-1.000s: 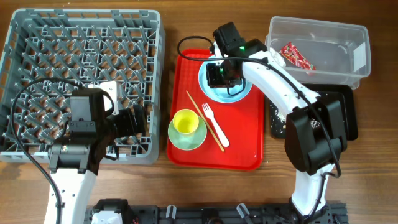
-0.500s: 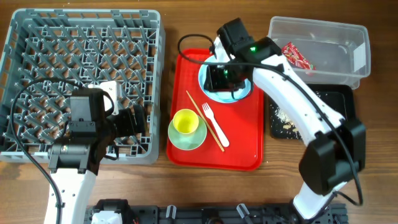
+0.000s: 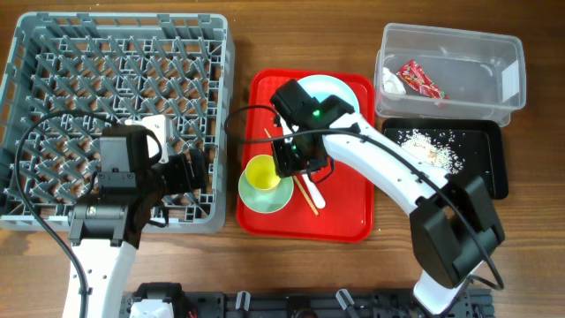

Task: Sort waste into correct bins and load items into the dishwasher rack
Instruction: 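Grasp the yellow cup from the green bowl with the right gripper, then hand the yellow cup from the right gripper to the left gripper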

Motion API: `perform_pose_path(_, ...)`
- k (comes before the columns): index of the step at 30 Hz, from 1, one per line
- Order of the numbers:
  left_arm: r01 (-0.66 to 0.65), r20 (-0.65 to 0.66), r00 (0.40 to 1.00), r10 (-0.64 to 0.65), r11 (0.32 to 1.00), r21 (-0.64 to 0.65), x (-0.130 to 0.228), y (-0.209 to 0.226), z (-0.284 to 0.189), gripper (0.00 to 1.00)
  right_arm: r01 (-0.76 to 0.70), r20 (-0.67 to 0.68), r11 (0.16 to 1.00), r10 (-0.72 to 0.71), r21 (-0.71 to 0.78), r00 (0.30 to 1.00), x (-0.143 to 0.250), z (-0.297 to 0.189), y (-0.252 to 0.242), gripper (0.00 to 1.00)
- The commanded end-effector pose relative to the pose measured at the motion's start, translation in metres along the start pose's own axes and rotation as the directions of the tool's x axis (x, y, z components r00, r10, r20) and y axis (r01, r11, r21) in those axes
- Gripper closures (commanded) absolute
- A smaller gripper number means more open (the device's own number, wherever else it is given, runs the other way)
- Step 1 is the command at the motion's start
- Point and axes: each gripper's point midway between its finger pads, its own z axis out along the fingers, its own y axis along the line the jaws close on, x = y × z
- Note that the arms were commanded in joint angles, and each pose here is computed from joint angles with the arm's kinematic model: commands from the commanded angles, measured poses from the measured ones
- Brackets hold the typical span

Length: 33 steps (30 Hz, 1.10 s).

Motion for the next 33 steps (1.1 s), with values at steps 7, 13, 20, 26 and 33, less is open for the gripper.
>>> perform_pose_path(7, 0.004, 0.030, 1.000, -0.004, 1.000, 0.016, -0.009, -0.004, -0.007, 0.00, -0.074, 0.046, 0.997, 0.074, 0.009, 0.996, -0.004, 0.017, -0.008, 0.96)
perform_pose_path(13, 0.003, 0.032, 0.999, -0.004, 1.000, 0.016, -0.009, -0.004, -0.007, 0.00, -0.116, 0.117, 0.993, 0.119, -0.026, 0.986, -0.025, -0.016, -0.010, 0.96)
perform_pose_path(20, -0.009, 0.060, 0.998, 0.003, 0.995, 0.095, -0.017, -0.018, -0.008, 0.00, -0.126, 0.296, 0.983, 0.161, -0.137, 0.942, -0.048, -0.100, -0.020, 0.96)
perform_pose_path(26, -0.052, 0.099, 0.995, 0.023, 0.953, 0.298, -0.029, -0.055, -0.015, 0.00, -0.013, 0.306, 0.958, 0.104, -0.287, 0.946, -0.040, -0.134, -0.003, 0.96)
perform_pose_path(33, -0.133, 0.113, 0.991, 0.072, 0.654, 0.745, -0.041, -0.134, -0.045, 0.00, 0.235, 0.296, 0.738, -0.050, -0.632, 0.954, -0.027, -0.172, 0.065, 0.96)
